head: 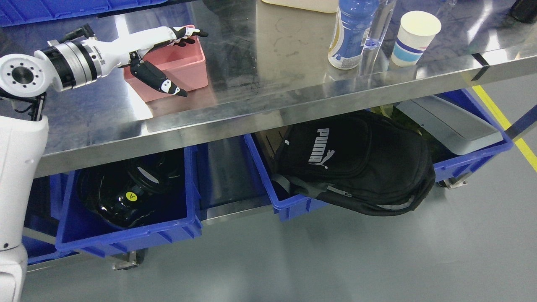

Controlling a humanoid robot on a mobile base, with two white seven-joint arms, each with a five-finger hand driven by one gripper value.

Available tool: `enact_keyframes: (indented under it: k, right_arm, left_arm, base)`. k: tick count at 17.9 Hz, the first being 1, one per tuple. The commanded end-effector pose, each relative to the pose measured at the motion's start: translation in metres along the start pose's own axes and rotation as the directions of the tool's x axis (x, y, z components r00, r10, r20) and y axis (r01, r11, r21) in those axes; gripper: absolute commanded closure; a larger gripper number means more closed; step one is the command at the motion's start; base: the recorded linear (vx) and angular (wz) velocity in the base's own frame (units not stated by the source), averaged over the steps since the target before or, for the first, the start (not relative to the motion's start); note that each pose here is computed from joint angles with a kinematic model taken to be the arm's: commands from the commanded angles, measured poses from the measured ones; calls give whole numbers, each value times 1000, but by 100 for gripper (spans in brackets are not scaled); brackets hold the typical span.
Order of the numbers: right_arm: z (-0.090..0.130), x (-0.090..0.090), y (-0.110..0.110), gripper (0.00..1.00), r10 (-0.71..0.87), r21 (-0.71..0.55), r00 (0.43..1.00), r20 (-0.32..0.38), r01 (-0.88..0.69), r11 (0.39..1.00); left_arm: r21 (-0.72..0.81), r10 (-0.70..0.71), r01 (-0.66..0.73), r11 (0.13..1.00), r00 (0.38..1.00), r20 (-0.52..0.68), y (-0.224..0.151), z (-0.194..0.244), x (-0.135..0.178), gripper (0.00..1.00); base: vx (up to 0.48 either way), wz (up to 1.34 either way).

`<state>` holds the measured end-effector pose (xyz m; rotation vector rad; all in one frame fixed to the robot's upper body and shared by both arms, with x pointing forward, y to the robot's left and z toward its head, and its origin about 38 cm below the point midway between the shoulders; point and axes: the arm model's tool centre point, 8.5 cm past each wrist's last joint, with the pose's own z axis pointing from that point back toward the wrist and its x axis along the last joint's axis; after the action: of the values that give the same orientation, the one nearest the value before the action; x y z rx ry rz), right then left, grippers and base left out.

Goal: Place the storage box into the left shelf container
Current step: 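Hook the left hand fingers over the pink box's near rim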

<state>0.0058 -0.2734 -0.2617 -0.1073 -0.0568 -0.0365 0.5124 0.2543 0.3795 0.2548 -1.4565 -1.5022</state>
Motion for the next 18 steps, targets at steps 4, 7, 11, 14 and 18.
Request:
enact_keyframes:
  k: [4,7,11,14,18]
  right_arm:
    - [-1,18,-11,1,1,-16,999,36,0,1000]
    - [-1,18,-11,1,1,-16,999,36,0,1000]
    - [-1,18,-11,1,1,-16,999,36,0,1000]
    - [-1,18,-11,1,1,-16,999,36,0,1000]
    - [-1,18,-11,1,1,-16,999,36,0,1000]
  left_arm:
    - [-122,72,-84,989,992,-105,-18,-5,-21,2]
    - [3,113,-113,994,991,-65,14,22,-20,2]
    - [68,85,-82,994,996,-36,35,39,-7,2]
    - [33,83,-82,996,996,-29,24,35,-6,2]
    - [19,76,-76,997,997,-21,15,33,-3,2]
  base:
    - [3,-83]
    - [3,-7]
    - [2,-45]
    - [17,-60]
    - [21,-52]
